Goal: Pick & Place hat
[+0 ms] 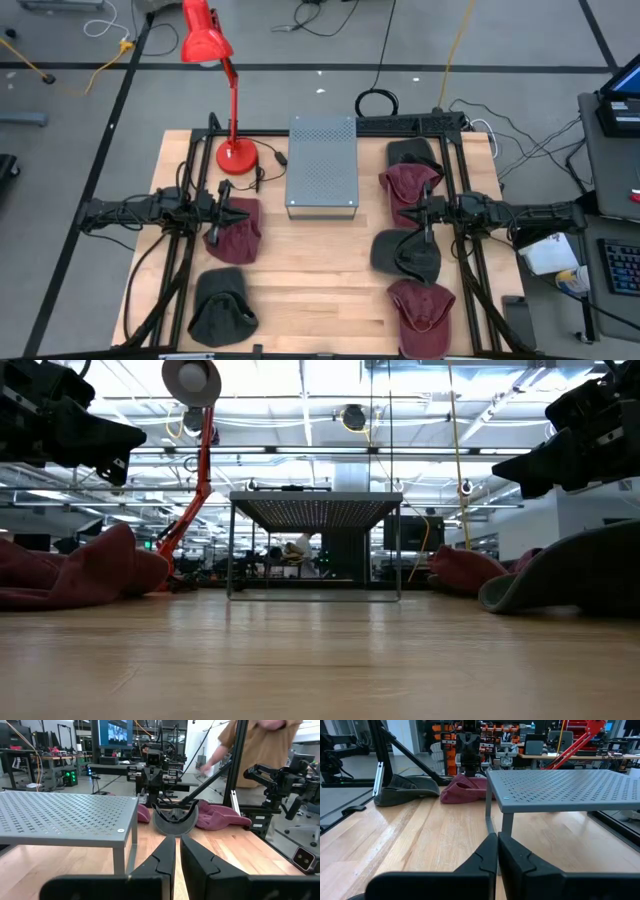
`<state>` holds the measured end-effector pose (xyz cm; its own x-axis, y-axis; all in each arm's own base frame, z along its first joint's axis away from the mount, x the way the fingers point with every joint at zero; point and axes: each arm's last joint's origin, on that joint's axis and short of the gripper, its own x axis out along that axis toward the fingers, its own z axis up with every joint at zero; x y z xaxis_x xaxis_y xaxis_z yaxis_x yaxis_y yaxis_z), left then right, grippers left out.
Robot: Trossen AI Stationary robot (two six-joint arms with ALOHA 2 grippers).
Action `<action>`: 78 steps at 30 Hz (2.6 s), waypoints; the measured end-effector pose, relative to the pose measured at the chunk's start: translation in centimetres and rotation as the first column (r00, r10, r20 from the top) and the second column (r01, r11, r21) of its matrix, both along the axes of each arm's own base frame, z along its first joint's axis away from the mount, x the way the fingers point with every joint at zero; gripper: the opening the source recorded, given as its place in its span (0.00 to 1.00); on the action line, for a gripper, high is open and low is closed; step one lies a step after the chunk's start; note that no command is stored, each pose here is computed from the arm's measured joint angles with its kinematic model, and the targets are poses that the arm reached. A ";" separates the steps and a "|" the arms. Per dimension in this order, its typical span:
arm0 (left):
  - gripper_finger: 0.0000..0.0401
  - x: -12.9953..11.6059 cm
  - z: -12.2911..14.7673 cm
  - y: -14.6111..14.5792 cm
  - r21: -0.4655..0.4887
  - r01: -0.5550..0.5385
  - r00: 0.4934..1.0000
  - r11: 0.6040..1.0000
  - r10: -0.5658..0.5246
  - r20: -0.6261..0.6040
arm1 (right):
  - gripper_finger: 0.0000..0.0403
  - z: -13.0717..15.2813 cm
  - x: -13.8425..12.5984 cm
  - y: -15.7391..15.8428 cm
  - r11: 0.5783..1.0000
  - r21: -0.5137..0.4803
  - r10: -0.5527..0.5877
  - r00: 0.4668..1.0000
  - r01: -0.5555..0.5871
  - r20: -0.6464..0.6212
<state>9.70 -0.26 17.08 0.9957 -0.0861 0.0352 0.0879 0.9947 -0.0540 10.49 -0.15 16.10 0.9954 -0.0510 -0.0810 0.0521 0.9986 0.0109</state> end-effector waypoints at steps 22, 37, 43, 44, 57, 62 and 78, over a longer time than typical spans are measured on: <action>0.08 0.0 0.0 0.0 0.000 0.000 1.000 1.000 0.000 -0.001 | 0.02 0.0 0.0 0.0 1.000 0.000 0.000 1.000 0.000 0.000; 0.08 0.0 0.0 0.0 0.000 0.000 1.000 1.000 0.000 -0.001 | 0.02 0.0 0.0 0.0 1.000 0.000 0.000 1.000 0.000 0.001; 0.08 0.0 0.0 0.0 0.000 0.000 1.000 1.000 0.000 -0.001 | 0.02 0.0 0.0 0.0 1.000 0.000 0.000 1.000 0.000 0.000; 0.08 0.0 0.0 0.0 0.000 0.000 1.000 1.000 0.000 0.000 | 0.02 0.0 0.0 0.0 1.000 0.000 0.000 1.000 0.000 0.001; 0.08 0.0 0.0 0.0 0.000 0.000 1.000 1.000 0.000 0.000 | 0.02 0.0 0.0 0.0 1.000 0.000 0.000 1.000 0.000 0.000; 0.08 0.0 0.0 0.0 0.000 0.000 1.000 1.000 0.000 0.000 | 0.02 0.0 0.0 0.0 1.000 0.000 0.000 1.000 0.000 0.001; 0.08 0.0 0.2 0.0 -0.142 0.008 1.000 0.990 -0.006 0.013 | 0.02 0.0 0.0 0.0 1.000 0.000 0.000 1.000 0.000 0.000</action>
<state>9.69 -0.26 17.31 0.9945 -0.0863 0.0596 0.0964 0.9762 -0.1940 10.48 -0.15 16.11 0.9954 -0.0511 -0.0807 0.0521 0.9986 0.0105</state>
